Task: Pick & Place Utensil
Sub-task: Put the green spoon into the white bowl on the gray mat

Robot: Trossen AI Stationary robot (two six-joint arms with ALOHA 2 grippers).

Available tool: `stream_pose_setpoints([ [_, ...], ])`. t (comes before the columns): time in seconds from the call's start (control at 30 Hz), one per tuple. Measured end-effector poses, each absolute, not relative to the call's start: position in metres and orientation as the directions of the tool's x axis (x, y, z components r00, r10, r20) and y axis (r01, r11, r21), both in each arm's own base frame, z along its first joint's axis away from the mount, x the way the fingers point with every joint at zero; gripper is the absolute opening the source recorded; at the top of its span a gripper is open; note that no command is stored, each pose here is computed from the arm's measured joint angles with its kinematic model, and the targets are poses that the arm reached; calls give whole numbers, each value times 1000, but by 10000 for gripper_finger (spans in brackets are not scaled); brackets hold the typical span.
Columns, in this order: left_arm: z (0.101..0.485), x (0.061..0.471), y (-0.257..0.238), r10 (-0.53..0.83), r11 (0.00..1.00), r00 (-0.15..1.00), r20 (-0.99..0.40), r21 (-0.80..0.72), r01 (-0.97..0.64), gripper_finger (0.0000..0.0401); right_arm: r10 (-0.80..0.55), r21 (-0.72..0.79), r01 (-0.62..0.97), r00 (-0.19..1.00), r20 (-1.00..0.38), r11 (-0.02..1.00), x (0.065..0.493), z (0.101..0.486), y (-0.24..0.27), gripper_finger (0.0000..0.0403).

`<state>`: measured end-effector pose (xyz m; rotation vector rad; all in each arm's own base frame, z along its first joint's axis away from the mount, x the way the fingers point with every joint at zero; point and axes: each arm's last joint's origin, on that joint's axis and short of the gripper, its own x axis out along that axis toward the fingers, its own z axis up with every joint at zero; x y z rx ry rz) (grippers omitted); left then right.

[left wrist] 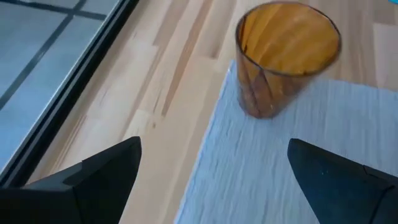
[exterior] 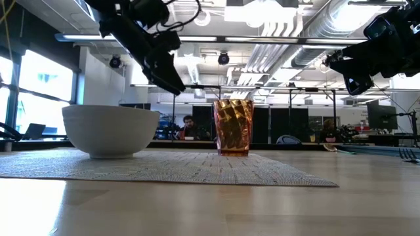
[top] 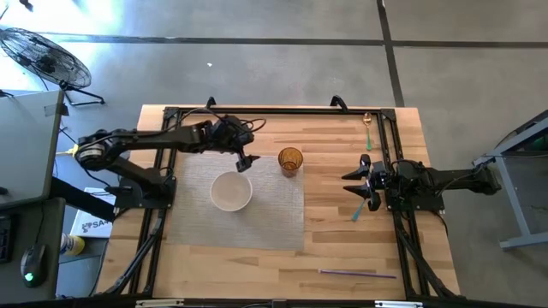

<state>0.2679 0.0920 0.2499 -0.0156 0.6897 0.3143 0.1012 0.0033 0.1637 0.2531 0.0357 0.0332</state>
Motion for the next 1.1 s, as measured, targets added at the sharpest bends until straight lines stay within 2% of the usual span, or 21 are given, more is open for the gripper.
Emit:
stream_pose_setpoints([
  [0.17,263,253,86,271,956,776,-569,67,-285,399,37,251,-28,999,-31,968,101,164,3,170],
  [0.43,246,236,79,274,958,871,-407,35,-285,399,27,251,-22,999,-18,968,101,165,3,170],
  [0.63,245,222,88,308,948,894,-325,28,-316,399,-141,236,92,970,198,967,99,186,-2,170],
  [0.77,243,208,106,350,927,879,-324,-14,-374,399,-160,287,65,933,323,956,96,198,-3,170],
  [0.87,242,200,119,391,906,862,-322,-29,-422,399,-174,269,65,897,406,961,92,206,-3,169],
  [0.97,242,194,128,429,884,844,-322,-44,-466,399,-305,234,225,863,402,946,91,207,-7,170],
  [1.1,242,190,135,457,867,829,-323,-47,-497,399,-525,268,454,779,342,850,90,205,-13,170],
])
